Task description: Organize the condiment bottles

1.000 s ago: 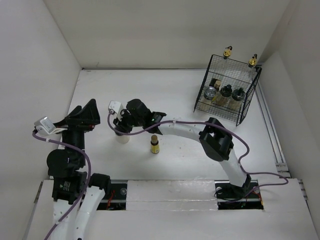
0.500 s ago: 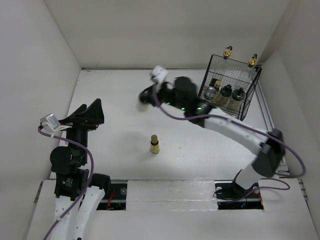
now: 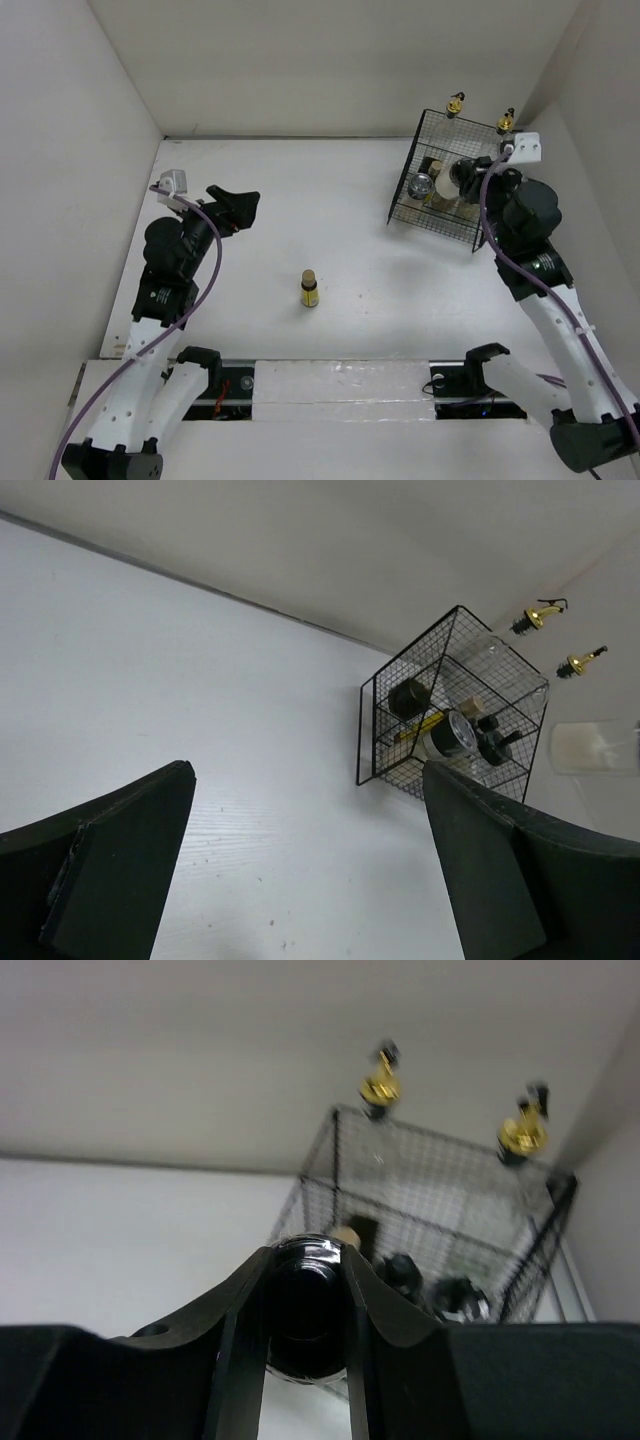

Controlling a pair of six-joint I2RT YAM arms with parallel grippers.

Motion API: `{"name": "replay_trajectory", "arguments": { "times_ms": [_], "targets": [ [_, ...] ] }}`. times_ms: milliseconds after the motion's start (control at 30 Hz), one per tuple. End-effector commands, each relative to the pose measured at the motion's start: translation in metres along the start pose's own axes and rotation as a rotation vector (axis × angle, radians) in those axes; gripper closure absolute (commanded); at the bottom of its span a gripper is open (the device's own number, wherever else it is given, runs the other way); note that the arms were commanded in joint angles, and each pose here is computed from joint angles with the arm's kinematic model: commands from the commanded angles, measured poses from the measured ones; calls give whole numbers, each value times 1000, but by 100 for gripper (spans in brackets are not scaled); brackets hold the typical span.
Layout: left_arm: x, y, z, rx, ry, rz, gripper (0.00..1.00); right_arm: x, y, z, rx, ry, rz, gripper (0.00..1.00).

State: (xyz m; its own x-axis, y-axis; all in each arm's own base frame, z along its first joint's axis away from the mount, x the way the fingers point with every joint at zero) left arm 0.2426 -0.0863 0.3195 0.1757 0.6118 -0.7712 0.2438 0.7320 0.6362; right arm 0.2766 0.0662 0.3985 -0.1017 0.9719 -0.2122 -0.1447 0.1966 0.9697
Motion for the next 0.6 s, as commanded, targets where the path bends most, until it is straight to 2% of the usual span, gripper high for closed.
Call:
{"name": "replay_trajectory", "arguments": {
  "times_ms": [0,100,400,567],
  "targets": [
    [-32,15,-10,-34,-142,24,6,-13,-29,6,93,-33,34,98],
    [-27,10,-2,-6,-123,20,1,-26,-45,16,141,-56,28,98],
    [-24,5,0,20,-113,16,1,-39,-62,56,140,-97,47,100],
    [-24,6,-1,24,-108,24,1,-34,-86,78,196,-87,57,100]
  ]
}}
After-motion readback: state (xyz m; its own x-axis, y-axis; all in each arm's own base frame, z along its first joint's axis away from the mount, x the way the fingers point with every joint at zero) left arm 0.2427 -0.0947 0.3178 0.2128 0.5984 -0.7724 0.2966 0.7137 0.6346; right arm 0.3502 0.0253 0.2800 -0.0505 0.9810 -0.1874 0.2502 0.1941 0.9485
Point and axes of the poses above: each gripper's point midway between its finger pads, its own z axis out along the fingers, its own x axis along the line the jaws close on, y = z × x, the point moved 5 cm from there along -z, back along the fingers, and after that the axes turned 14 degrees about -z, right-handed, at the moved point
